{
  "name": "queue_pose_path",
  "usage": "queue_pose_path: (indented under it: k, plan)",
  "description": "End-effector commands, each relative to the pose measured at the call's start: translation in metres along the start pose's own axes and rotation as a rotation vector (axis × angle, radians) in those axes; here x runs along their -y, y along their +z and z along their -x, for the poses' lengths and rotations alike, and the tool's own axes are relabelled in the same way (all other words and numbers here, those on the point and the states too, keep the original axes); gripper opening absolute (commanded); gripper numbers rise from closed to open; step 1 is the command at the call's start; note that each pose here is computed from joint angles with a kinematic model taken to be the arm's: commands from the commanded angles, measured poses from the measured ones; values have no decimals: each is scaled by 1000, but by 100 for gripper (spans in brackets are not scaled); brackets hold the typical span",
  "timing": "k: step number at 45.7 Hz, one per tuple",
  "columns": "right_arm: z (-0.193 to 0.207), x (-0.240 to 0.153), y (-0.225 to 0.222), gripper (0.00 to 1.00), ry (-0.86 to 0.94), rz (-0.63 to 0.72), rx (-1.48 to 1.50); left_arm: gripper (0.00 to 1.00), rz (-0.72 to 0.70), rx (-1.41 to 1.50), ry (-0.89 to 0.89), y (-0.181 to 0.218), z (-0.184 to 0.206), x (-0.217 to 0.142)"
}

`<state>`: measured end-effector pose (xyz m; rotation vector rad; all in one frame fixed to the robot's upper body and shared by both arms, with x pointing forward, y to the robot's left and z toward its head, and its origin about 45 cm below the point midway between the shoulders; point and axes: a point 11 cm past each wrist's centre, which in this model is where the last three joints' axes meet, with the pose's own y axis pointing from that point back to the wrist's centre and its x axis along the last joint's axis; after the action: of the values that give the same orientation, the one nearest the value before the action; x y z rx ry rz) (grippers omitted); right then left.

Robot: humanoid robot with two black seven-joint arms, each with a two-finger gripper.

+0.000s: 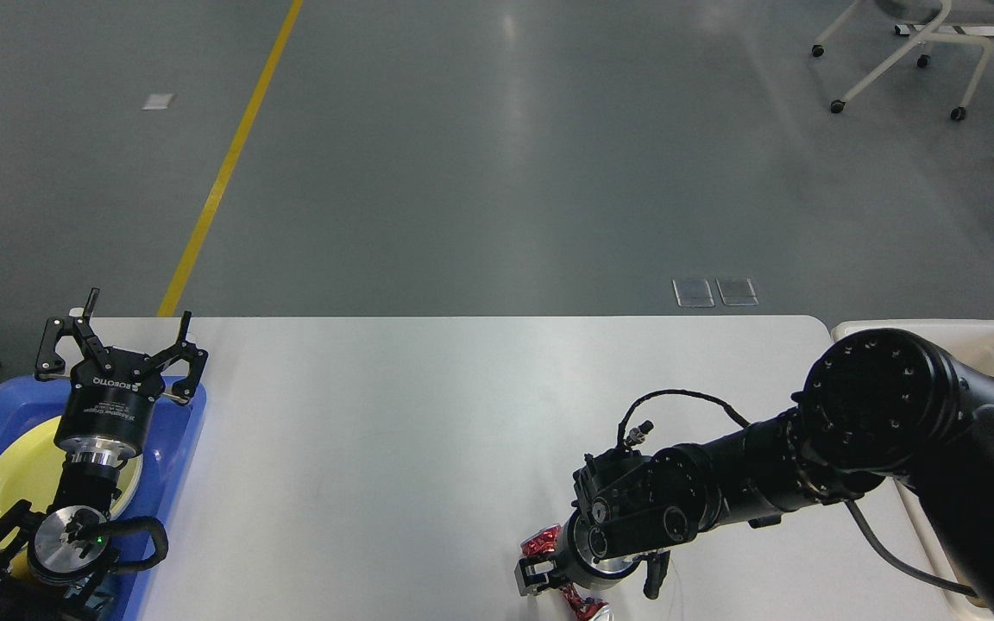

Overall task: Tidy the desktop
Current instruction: 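Lower the right gripper onto the red foil wrapper and close, then lift the red wrapper and carry it over the white bin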

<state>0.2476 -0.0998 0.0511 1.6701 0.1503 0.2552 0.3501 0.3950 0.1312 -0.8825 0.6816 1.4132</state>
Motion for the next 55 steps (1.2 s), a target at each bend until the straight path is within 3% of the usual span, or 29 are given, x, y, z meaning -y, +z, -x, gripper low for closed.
queue_pose_path:
  k: [1, 6, 8, 38, 48, 55]
  plan:
    - [2, 0, 1, 27, -11, 2, 6, 96, 0, 0, 0, 0, 0, 0]
    - [2, 0, 1, 4, -16, 1, 12, 96, 0, 0, 0, 0, 0, 0]
    - [2, 0, 1, 0, -16, 1, 12, 96, 0, 0, 0, 0, 0, 0]
    - [-7, -15, 14, 0, -23, 16, 17, 96, 0, 0, 0, 0, 0, 0]
    - [-33, -70, 39, 0, -59, 33, 123, 96, 0, 0, 1, 0, 0, 0]
    - [-61, -141, 65, 0, -2, 104, 119, 96, 0, 0, 0, 0, 0, 0]
